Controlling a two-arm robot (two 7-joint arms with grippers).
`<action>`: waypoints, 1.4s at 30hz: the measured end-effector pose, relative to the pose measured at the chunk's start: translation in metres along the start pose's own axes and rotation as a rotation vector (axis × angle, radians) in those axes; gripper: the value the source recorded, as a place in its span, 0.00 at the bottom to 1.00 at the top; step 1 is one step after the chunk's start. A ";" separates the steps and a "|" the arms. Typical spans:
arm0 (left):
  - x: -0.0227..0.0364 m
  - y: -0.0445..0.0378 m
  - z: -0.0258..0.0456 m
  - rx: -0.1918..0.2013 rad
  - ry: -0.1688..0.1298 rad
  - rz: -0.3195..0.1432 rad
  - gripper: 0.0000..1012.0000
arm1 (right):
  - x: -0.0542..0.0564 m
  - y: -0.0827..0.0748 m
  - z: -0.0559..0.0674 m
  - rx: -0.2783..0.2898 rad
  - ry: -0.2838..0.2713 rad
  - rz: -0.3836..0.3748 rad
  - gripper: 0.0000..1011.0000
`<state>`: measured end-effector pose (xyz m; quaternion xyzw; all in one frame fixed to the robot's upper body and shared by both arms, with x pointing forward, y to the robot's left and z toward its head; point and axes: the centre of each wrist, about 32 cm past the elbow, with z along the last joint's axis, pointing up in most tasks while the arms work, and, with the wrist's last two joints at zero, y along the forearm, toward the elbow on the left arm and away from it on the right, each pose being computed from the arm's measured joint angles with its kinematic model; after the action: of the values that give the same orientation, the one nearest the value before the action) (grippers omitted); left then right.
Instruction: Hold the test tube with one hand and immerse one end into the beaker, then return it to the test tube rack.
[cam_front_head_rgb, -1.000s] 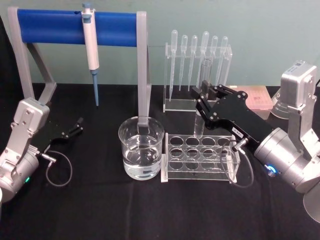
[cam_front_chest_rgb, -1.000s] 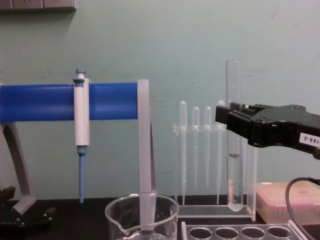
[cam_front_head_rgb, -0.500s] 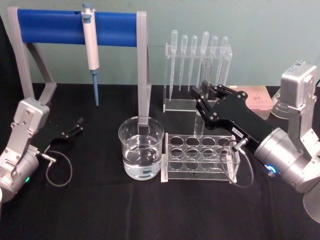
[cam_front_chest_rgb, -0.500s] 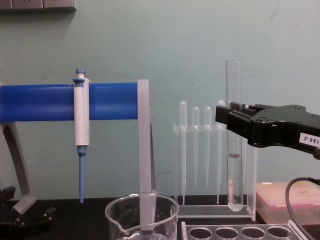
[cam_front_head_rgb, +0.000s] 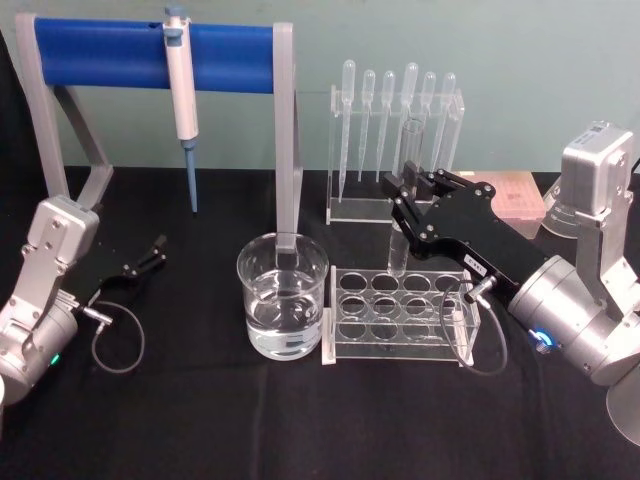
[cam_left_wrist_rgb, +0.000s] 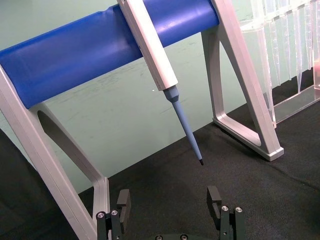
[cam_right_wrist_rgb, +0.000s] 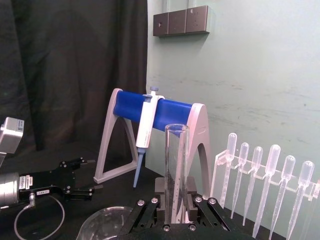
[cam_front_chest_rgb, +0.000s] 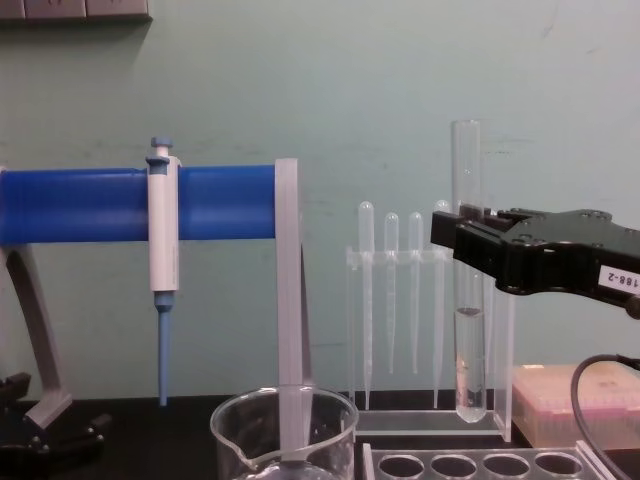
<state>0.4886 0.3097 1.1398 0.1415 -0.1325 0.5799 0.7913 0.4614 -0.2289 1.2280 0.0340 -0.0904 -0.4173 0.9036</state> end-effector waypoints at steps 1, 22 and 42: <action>0.0000 0.0000 0.0000 0.000 0.000 0.000 0.99 | 0.000 0.000 0.000 0.000 0.000 0.000 0.23; 0.0000 0.0000 0.0000 0.000 0.000 0.000 0.99 | 0.000 0.000 0.000 0.000 0.000 0.000 0.23; 0.0000 0.0000 0.0000 0.000 0.000 0.000 0.99 | 0.000 0.000 0.000 0.000 0.000 0.000 0.23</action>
<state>0.4886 0.3097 1.1398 0.1415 -0.1324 0.5799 0.7913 0.4614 -0.2289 1.2280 0.0340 -0.0904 -0.4173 0.9036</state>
